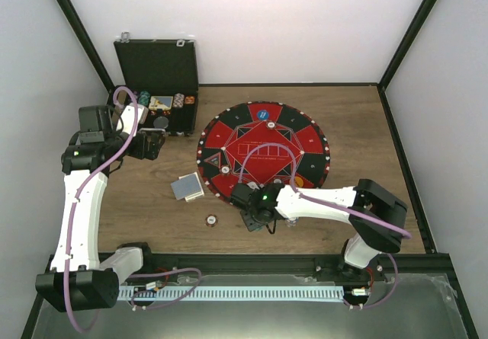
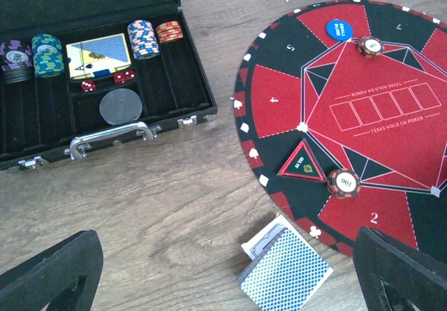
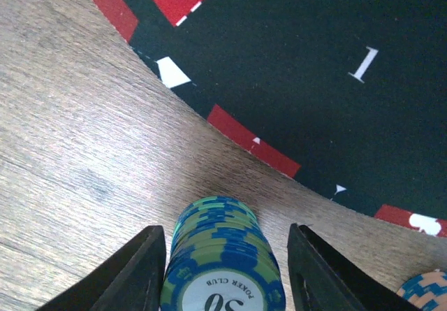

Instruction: Distribute texas hold em gaming equipment

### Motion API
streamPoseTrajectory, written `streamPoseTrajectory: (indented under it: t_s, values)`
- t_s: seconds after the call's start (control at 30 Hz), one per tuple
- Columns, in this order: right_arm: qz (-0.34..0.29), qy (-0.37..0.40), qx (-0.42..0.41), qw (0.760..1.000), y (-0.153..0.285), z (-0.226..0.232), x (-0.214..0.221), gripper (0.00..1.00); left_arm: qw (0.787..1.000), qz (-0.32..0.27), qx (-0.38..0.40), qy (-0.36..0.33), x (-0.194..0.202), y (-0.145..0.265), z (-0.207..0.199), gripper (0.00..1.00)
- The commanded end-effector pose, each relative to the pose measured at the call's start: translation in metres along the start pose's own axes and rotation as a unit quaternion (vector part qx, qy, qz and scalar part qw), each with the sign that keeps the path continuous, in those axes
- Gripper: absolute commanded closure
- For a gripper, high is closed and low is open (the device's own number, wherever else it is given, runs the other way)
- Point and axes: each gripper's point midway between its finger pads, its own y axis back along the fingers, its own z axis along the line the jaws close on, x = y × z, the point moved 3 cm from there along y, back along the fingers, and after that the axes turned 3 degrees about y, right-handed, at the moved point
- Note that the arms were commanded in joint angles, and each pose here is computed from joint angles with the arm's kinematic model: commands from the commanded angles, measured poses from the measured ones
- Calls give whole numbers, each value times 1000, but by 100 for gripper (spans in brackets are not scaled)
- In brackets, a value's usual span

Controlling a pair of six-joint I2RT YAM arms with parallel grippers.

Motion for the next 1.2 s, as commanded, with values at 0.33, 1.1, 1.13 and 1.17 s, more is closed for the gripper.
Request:
streamPoseTrajectory:
  t_s: [0.33, 1.1, 1.13, 1.17]
  values:
    - [-13, -4, 7, 1000, 11, 0, -5, 69, 1000, -10, 0, 0, -4, 7, -1, 0]
    - [-93, -8, 20, 995, 33, -23, -126, 71, 1000, -6, 3, 5, -2, 5, -2, 0]
    - [-93, -12, 22, 995, 26, -28, -137, 71, 1000, -7, 3, 4, -2, 6, -2, 0]
    - [-96, -12, 23, 995, 21, -32, -149, 71, 1000, -7, 3, 4, -3, 7, -2, 0]
